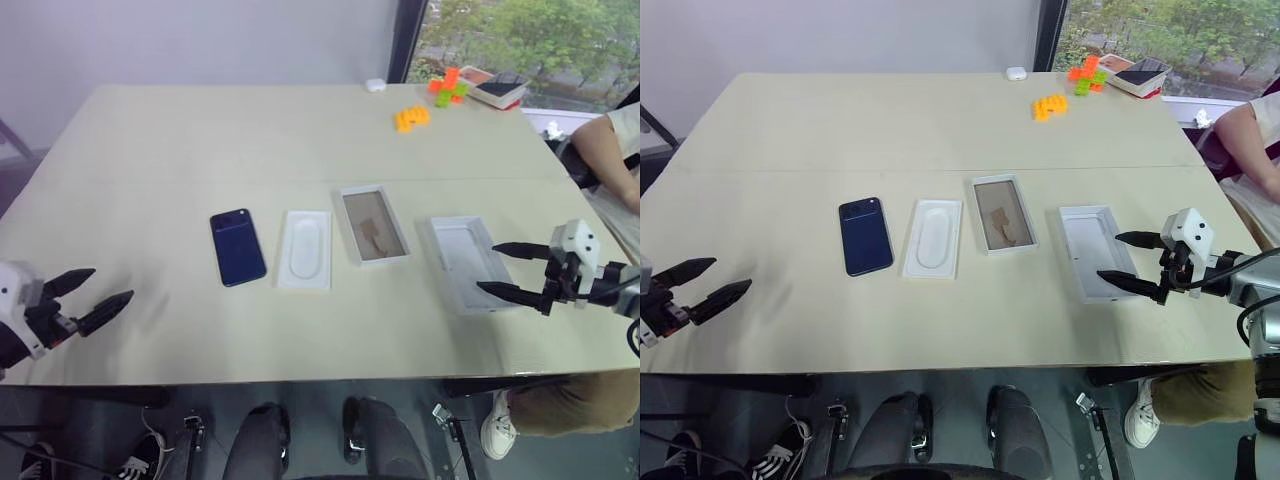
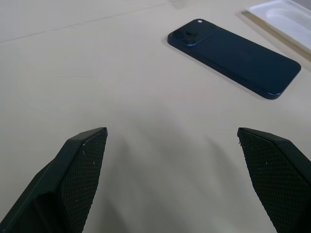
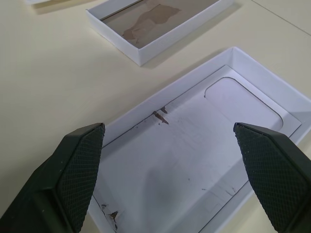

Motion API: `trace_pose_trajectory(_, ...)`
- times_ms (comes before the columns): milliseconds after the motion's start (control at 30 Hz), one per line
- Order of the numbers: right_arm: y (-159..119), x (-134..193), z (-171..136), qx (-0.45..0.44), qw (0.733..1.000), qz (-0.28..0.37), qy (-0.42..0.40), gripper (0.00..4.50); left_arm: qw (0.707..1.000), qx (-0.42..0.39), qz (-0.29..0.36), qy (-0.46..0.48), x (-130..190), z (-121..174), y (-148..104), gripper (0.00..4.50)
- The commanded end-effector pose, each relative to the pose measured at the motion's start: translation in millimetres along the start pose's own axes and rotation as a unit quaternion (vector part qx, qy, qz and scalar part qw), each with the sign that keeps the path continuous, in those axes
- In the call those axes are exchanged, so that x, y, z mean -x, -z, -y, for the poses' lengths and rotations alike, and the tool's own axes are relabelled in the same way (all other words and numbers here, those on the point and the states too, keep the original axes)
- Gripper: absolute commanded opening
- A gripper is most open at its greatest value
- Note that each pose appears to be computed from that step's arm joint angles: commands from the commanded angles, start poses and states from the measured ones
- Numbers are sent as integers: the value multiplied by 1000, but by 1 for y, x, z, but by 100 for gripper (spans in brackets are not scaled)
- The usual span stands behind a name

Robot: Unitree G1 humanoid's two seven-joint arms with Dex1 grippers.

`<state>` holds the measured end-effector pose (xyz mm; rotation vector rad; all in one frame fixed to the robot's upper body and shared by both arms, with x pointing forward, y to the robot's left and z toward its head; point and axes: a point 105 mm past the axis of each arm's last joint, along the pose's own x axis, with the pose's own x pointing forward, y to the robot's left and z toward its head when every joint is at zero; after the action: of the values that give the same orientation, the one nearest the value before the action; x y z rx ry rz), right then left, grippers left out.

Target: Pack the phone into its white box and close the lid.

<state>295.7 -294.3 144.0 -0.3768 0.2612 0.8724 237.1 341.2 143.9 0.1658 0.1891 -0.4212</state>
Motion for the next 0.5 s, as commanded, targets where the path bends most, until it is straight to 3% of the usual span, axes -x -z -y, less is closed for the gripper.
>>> trace_pose_trajectory(33, -8, 4, 3, 20, 1000, 2, 7, 444, 1000, -12, 15, -9, 2, -5, -10, 450)
trace_pose_trajectory(500, -13, -7, 6, 28, 1000, 5, 6, 444, 1000, 7, 16, 0, -11, -8, -13, 450)
